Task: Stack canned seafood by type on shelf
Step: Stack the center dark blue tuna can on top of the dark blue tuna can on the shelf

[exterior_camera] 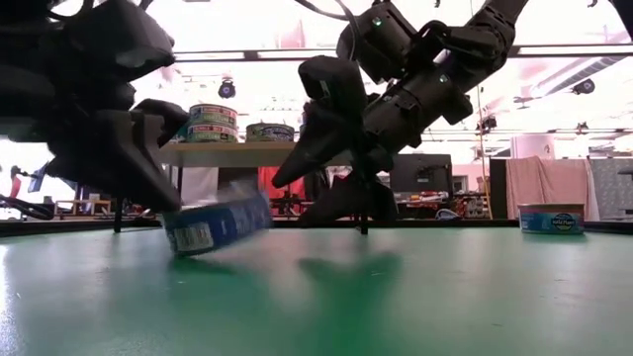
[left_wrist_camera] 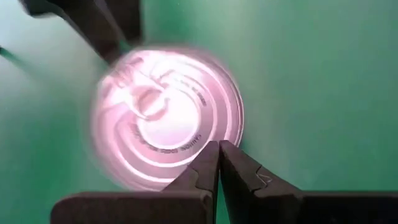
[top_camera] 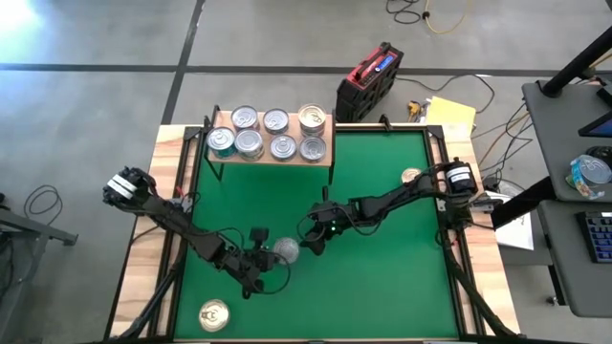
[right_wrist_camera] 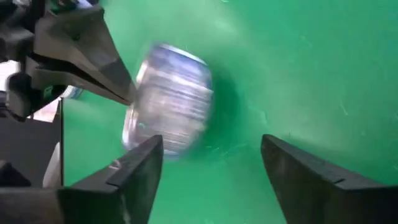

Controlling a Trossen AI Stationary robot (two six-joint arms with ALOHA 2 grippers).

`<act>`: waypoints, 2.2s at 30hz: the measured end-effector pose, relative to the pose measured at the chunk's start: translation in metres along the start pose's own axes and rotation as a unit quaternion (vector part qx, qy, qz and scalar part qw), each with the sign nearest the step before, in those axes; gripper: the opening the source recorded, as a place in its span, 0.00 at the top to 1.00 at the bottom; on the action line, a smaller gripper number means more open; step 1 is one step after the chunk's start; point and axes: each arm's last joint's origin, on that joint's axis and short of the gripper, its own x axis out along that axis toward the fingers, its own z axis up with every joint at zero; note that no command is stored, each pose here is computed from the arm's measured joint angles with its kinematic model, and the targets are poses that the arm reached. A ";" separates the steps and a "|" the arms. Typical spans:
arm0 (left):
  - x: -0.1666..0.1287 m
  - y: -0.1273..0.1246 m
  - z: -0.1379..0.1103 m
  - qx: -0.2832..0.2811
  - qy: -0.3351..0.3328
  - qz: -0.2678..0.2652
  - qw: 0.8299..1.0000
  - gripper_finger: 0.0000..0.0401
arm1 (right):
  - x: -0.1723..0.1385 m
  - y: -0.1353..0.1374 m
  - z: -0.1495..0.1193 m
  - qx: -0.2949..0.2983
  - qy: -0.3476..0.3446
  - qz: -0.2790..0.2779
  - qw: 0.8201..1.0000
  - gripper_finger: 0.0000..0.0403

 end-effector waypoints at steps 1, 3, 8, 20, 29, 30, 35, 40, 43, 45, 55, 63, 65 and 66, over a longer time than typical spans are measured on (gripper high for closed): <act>0.000 -0.001 -0.001 0.003 0.004 -0.003 1.000 1.00 | 0.000 0.000 0.000 0.000 -0.001 0.000 1.000 0.34; 0.003 0.000 -0.010 0.015 0.032 -0.007 0.999 1.00 | 0.001 0.000 0.001 0.000 -0.009 0.002 1.000 0.30; 0.003 0.000 -0.008 0.002 0.022 -0.008 1.000 1.00 | 0.003 0.000 0.001 -0.004 -0.020 0.007 1.000 0.24; 0.003 0.000 -0.008 -0.006 0.019 -0.005 1.000 1.00 | -0.006 0.012 -0.008 -0.117 0.003 -0.021 0.993 0.21; 0.002 0.000 -0.009 -0.010 0.025 -0.004 1.000 1.00 | -0.018 0.040 -0.033 -0.192 -0.008 -0.090 0.977 0.28; 0.001 0.001 -0.010 -0.009 0.029 -0.003 1.000 1.00 | -0.018 0.041 -0.035 -0.190 -0.006 -0.089 0.978 0.29; -0.012 0.003 -0.002 -0.010 0.025 -0.007 1.000 1.00 | -0.013 0.039 -0.042 -0.144 -0.001 -0.098 0.985 0.34; -0.024 -0.005 0.020 0.024 -0.019 -0.032 0.999 1.00 | -0.014 0.041 -0.043 -0.109 0.002 -0.090 0.990 0.41; -0.025 -0.011 0.032 0.042 -0.038 -0.066 0.996 1.00 | -0.014 0.044 -0.046 -0.112 0.007 -0.083 0.990 0.45; -0.022 -0.015 0.036 0.052 -0.040 -0.087 0.994 1.00 | -0.014 0.046 -0.050 -0.116 0.013 -0.082 0.990 0.47; 0.009 -0.041 0.045 0.071 -0.006 -0.133 0.989 1.00 | -0.014 0.060 -0.070 -0.127 0.030 -0.073 0.989 0.55; 0.017 -0.043 0.048 0.065 -0.009 -0.131 0.989 1.00 | -0.015 0.064 -0.076 -0.132 0.025 -0.076 0.988 0.57; 0.017 -0.041 0.047 0.063 -0.006 -0.130 0.989 1.00 | -0.015 0.064 -0.076 -0.133 0.026 -0.076 0.988 0.58; 0.018 -0.040 0.046 0.062 -0.005 -0.129 0.990 1.00 | -0.015 0.064 -0.076 -0.133 0.026 -0.076 0.988 0.57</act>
